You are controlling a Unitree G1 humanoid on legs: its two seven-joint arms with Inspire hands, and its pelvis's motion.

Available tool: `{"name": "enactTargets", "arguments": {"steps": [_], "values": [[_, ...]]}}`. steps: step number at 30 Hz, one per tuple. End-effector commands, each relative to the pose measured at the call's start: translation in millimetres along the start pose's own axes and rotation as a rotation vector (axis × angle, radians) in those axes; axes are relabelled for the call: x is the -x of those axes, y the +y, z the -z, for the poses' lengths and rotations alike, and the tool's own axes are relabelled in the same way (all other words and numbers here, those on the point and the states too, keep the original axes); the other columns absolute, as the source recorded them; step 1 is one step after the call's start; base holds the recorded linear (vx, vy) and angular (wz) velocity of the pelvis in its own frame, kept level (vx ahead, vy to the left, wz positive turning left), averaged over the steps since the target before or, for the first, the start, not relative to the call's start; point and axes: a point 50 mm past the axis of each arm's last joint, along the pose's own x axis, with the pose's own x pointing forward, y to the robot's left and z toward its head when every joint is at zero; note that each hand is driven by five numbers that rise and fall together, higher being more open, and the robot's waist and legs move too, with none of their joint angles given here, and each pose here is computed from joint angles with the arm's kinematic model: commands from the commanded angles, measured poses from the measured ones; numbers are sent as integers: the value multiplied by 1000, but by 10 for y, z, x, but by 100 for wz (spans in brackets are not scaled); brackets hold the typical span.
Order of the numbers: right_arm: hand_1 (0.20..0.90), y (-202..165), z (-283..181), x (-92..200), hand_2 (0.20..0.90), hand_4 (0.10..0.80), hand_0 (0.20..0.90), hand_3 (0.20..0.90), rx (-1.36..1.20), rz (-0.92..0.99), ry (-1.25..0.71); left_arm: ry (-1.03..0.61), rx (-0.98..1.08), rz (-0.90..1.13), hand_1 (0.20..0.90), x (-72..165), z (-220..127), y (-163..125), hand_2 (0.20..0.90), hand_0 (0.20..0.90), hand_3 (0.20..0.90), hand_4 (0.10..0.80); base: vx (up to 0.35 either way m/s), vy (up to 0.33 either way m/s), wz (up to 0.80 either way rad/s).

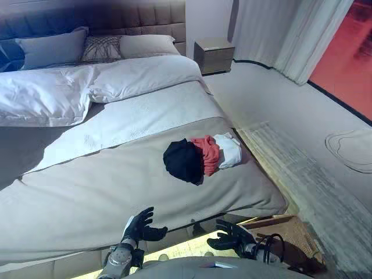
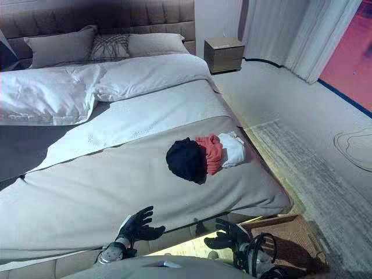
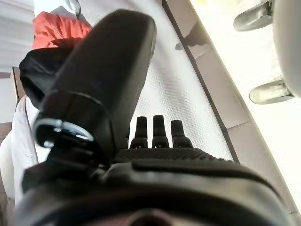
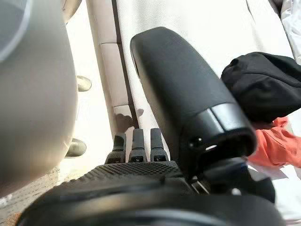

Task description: Pick up the clothes from the bed and place them into the basket

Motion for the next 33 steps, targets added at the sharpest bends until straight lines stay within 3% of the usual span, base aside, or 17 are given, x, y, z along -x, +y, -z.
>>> {"name": "enactTargets", "arguments": {"steps": [1, 19, 23, 26, 30, 33], "values": [[900, 6, -498, -101, 900, 800, 900, 900, 45, -36, -160, -201, -20, 29, 900, -186, -575, 10, 900, 900, 900, 800, 0, 0, 0], [900, 13, -508, -107, 900, 800, 900, 900, 68, -46, -148, -176, -19, 60, 900, -186, -544, -18, 900, 900, 900, 800, 0, 0, 0], [900, -31, -620, -96, 900, 800, 900, 900, 142, 45, -219, -173, -19, 57, 900, -185, -542, -10, 900, 900, 900, 800, 0, 0, 0], [900, -121, -1009, -36, 900, 800, 900, 900, 327, 255, -388, -185, -17, 54, 900, -185, -594, 14, 900, 900, 900, 800, 0, 0, 0], [900, -108, -1833, 261, 900, 800, 900, 900, 708, 524, -717, -211, -1, 48, 900, -149, -637, 61, 900, 900, 900, 800, 0, 0, 0], [900, -179, -2200, 456, 900, 800, 900, 900, 846, 634, -843, -203, -3, 50, 900, -119, -603, 116, 900, 900, 900, 800, 42, -12, 0]]}}
